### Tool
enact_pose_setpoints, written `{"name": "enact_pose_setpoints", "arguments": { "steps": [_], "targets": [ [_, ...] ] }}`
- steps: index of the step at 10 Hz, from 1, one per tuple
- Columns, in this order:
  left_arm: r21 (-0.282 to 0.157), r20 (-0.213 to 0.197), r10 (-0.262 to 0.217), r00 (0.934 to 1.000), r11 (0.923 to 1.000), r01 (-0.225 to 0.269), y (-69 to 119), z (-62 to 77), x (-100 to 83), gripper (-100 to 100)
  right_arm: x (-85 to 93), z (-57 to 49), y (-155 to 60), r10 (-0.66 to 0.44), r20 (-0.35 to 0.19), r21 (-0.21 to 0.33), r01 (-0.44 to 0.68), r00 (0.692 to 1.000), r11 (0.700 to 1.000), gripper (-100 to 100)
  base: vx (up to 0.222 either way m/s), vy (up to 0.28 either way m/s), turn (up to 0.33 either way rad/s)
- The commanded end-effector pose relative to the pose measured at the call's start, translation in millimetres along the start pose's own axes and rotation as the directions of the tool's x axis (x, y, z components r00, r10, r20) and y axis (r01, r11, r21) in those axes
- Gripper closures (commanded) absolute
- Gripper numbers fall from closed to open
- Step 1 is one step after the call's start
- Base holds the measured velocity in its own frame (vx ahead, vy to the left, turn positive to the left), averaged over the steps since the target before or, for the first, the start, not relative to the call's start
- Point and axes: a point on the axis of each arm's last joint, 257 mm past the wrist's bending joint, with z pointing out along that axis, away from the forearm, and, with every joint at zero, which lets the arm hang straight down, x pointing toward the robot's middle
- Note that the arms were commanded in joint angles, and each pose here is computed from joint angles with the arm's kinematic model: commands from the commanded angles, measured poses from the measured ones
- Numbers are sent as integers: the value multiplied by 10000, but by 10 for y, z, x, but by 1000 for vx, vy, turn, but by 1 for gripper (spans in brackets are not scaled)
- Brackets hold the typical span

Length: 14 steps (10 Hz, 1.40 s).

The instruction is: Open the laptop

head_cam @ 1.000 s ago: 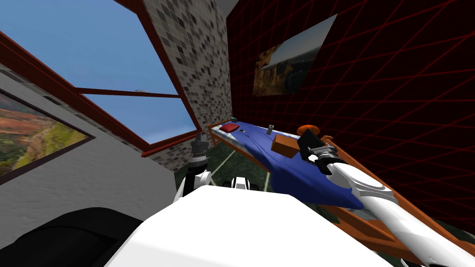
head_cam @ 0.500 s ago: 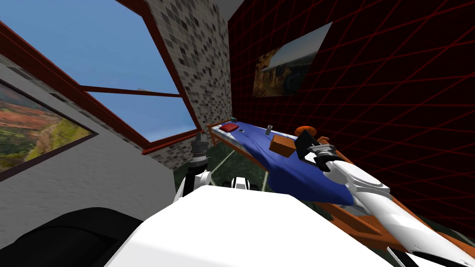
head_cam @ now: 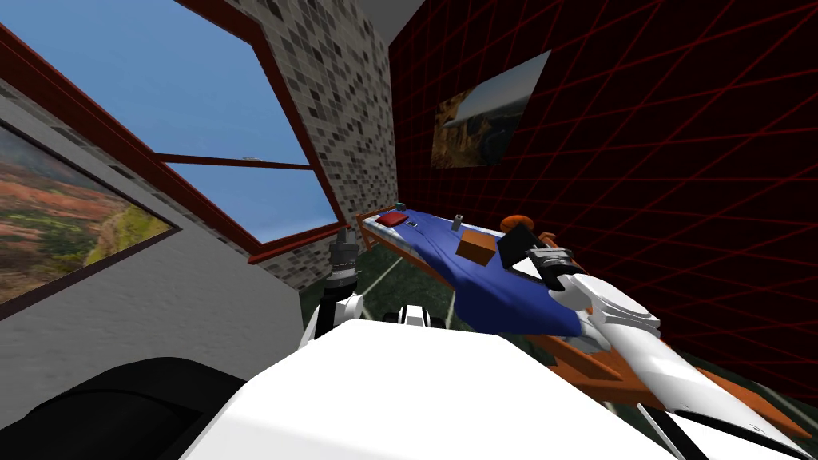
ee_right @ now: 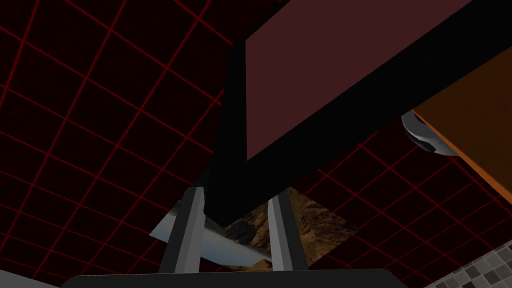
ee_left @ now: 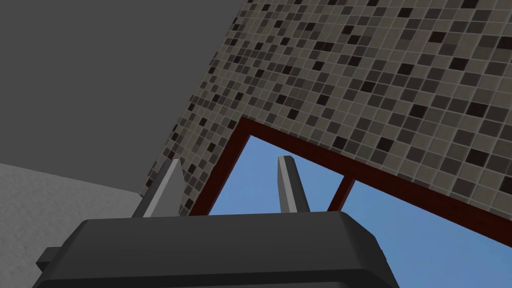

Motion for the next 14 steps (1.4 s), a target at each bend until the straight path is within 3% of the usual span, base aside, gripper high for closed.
{"name": "enact_pose_setpoints", "arguments": {
  "steps": [1,6,9,10,11,12,14],
  "targets": [
    [1,0,1,10000,10000,-1,0,0,0,0,58,-32,227,1208,-36,-182,-1209,9927,9925,100,-20,-131,-81],
    [1,0,1,10000,10000,-1,0,0,0,0,112,-83,540,2784,-112,-409,-2787,9604,9595,100,-22,-102,-61],
    [1,0,0,10000,10000,0,0,0,0,0,134,-127,781,3917,-190,-564,-3921,9199,9182,100,-13,-75,-67],
    [1,0,1,10000,10000,-1,0,0,0,0,111,-77,644,3690,-58,-403,-3689,9294,9286,100,-18,-43,-26],
    [0,0,0,10000,10000,0,0,0,0,0,172,-148,854,4461,-143,-711,-4459,8949,8922,100,29,-61,-152],
    [0,0,1,10000,10000,-1,0,0,0,0,175,-150,861,4472,-151,-714,-4471,8943,8916,100,39,-57,-104],
    [0,0,1,10000,10000,-1,0,0,0,0,228,-228,1066,5181,-258,-981,-5179,8549,8498,100,41,-50,-95]
  ]
}}
